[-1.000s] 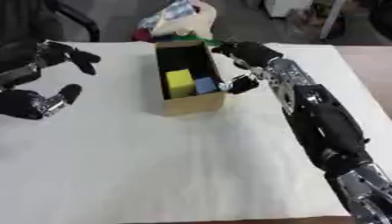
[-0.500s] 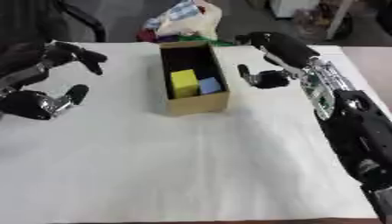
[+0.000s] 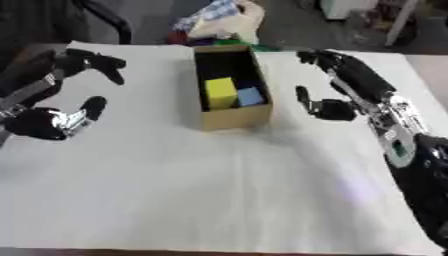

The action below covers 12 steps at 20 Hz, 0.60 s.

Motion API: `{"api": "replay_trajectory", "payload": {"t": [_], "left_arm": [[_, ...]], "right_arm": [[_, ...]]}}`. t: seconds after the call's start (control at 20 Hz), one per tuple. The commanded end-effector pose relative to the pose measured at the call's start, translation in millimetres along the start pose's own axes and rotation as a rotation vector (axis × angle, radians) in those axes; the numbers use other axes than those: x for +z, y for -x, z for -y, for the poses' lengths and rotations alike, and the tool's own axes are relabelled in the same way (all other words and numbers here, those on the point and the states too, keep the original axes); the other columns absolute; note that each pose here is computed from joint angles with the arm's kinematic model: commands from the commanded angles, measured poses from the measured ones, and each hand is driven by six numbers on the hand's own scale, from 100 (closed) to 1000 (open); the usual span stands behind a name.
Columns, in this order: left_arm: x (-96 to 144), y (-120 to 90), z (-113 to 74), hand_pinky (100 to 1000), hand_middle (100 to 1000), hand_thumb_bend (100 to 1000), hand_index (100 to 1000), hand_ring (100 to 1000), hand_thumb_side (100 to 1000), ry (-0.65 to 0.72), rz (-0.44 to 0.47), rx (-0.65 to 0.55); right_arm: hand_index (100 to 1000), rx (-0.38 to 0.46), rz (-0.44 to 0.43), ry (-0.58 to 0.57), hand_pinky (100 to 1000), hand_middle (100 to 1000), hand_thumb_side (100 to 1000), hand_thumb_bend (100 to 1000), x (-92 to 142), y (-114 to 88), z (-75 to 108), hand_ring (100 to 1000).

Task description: Pick up objects on the table and place them in the box.

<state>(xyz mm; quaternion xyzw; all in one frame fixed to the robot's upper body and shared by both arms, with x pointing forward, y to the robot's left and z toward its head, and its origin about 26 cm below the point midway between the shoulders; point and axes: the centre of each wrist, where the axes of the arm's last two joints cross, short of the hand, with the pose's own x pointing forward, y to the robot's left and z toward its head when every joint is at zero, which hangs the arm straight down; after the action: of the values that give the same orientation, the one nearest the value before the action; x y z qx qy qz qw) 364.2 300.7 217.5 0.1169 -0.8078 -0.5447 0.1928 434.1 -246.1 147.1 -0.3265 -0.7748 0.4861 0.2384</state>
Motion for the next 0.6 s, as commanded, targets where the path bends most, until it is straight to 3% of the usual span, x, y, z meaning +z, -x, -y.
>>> {"api": "replay_trajectory", "payload": {"t": [0.05, 0.6], "left_arm": [[0.4, -7.1, -7.0, 749, 639, 100, 926, 697, 751, -0.054, 0.014, 0.007], [5.7, -12.6, 10.0, 726, 615, 100, 916, 674, 737, -0.118, 0.009, 0.113]], "right_arm": [[958, -0.021, 0.005, 0.107, 749, 772, 610, 100, -2.4, -9.9, 23.0, 779], [943, -0.161, -0.074, 0.198, 734, 752, 629, 100, 21.8, -22.6, 35.4, 771]]}}
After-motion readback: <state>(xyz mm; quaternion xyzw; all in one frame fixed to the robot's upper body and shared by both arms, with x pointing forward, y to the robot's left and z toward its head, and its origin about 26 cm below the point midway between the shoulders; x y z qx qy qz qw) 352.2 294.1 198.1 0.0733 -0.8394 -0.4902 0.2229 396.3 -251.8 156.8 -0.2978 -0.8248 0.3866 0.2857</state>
